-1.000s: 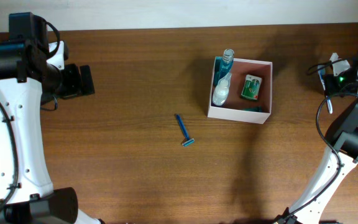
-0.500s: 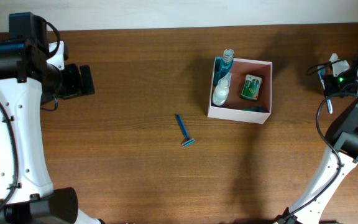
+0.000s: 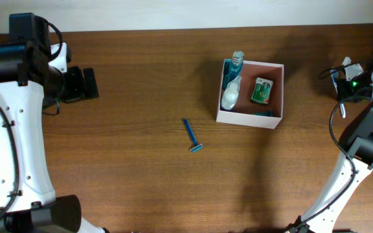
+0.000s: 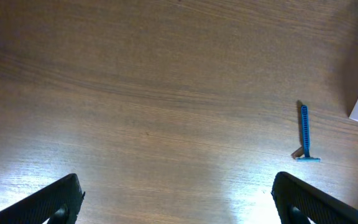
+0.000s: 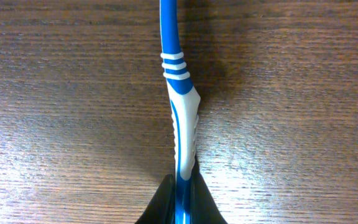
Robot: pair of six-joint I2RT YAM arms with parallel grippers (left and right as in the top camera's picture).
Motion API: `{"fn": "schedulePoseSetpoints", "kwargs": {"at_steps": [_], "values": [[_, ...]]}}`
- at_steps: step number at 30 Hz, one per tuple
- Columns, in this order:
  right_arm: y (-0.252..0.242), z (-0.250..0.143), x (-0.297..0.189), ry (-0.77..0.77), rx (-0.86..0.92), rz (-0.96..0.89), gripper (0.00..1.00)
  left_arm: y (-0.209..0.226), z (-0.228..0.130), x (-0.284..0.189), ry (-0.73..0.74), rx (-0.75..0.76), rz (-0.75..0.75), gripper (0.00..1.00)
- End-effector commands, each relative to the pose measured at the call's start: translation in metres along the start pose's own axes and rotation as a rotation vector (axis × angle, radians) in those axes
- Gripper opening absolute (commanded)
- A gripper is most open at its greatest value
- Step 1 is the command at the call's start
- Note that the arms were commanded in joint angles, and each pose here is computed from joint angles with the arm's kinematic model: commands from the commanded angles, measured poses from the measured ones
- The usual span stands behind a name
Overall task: Pack container
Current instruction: 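Close the right gripper on the toothbrush handle and lift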
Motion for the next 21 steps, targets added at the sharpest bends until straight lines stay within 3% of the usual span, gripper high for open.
{"fn": "schedulePoseSetpoints", "kwargs": {"at_steps": [1, 4, 11, 15, 21], "values": [[0.002, -0.001, 0.008, 0.011, 0.052, 0.008, 0.04, 0.001, -0.001, -0.004, -0.011, 0.014, 0.002, 0.99], [0.0, 0.008, -0.008, -0.027, 0.144, -0.004, 0.04, 0.001, -0.001, -0.004, -0.011, 0.014, 0.002, 0.99], [0.024, 0.015, -0.101, -0.058, 0.297, 0.041, 0.04, 0.001, -0.001, -0.004, -0.011, 0.014, 0.002, 0.99], [0.049, 0.011, -0.137, -0.026, 0.292, 0.065, 0.04, 0.001, -0.001, -0.004, -0.012, 0.014, 0.002, 0.99], [0.097, 0.035, -0.186, -0.157, 0.294, 0.117, 0.03, 0.001, -0.001, -0.004, -0.011, 0.014, 0.002, 0.99]]}}
Point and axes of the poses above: each gripper's point midway between its finger pads, its own x axis out along the fingers, its own y axis along the line the jaws close on, z = x × y, the point moved 5 cm from there along -x, back along the fingers, and after that the axes turned 8 degrees about -x, right-handed, at the moved point
